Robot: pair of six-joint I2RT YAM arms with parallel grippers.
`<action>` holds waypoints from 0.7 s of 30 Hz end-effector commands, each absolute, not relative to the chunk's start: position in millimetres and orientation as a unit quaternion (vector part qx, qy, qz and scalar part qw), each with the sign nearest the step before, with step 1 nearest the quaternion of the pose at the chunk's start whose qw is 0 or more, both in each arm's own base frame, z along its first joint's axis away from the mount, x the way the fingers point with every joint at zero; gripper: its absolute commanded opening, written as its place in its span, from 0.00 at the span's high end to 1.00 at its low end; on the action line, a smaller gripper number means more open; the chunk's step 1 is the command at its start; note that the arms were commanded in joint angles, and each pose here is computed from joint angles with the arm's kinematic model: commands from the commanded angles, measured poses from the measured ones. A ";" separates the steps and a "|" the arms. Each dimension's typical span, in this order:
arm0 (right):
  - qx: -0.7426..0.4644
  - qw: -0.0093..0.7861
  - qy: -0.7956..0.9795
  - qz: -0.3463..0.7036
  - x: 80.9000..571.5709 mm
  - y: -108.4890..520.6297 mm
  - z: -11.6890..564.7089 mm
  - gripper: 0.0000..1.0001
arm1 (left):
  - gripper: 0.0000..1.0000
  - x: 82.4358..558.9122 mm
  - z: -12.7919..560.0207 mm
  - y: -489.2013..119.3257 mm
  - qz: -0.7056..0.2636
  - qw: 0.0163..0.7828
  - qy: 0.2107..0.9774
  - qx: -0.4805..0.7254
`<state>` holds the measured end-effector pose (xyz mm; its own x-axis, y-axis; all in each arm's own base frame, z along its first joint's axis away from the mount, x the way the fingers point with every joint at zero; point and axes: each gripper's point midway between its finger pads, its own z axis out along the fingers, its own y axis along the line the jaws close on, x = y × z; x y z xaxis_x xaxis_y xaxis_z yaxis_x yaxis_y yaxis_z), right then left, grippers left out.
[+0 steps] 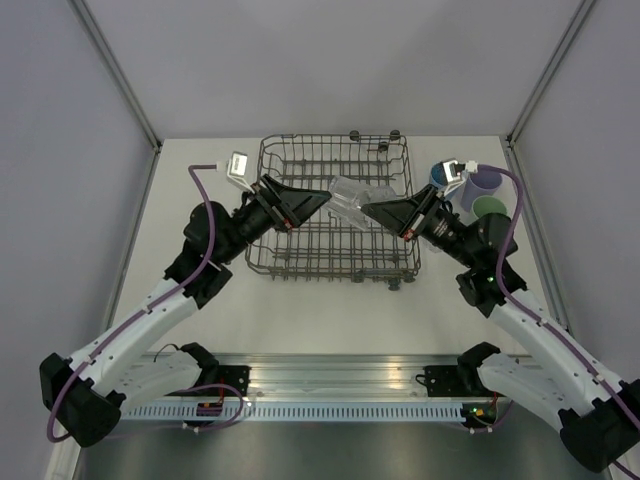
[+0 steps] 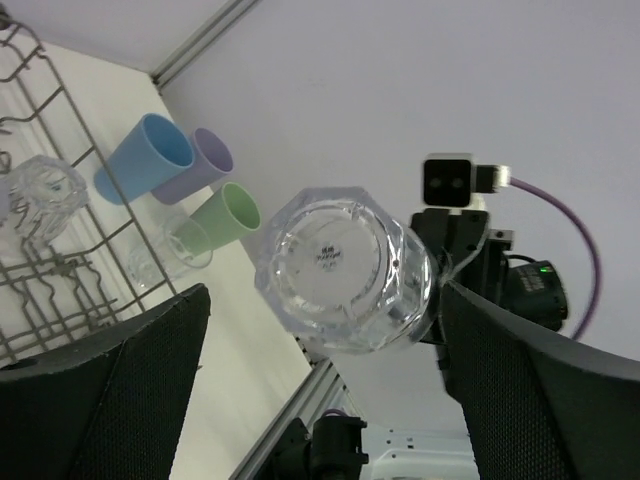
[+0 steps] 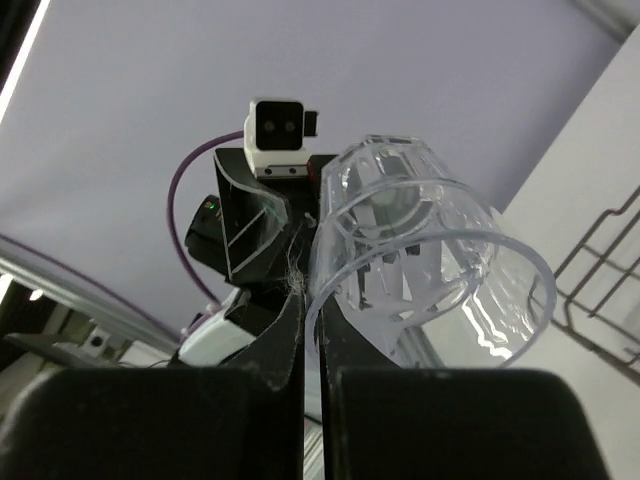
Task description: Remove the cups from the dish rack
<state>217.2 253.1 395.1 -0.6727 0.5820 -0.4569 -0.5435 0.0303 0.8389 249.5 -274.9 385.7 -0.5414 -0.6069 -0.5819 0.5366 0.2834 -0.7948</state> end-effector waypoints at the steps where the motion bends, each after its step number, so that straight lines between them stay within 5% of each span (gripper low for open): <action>1: 0.003 0.485 0.630 0.607 225.3 235.2 408.3 1.00 | 0.00 255.4 393.1 -258.7 -0.564 0.507 0.650 -0.049; 11: 0.029 0.545 0.788 0.287 234.9 142.7 349.4 1.00 | 0.00 252.9 392.1 -202.3 -0.425 0.568 0.702 -0.066; 21: 0.015 0.425 0.904 -0.043 221.5 46.1 302.1 1.00 | 0.00 225.2 382.8 -166.4 -0.334 0.581 0.742 -0.005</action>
<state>236.6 90.6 341.2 -0.4868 0.1961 -0.8512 -0.0330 0.9696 0.2423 232.0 -183.7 394.6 -0.3366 -0.5059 -0.7942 0.3986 0.6876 -0.6069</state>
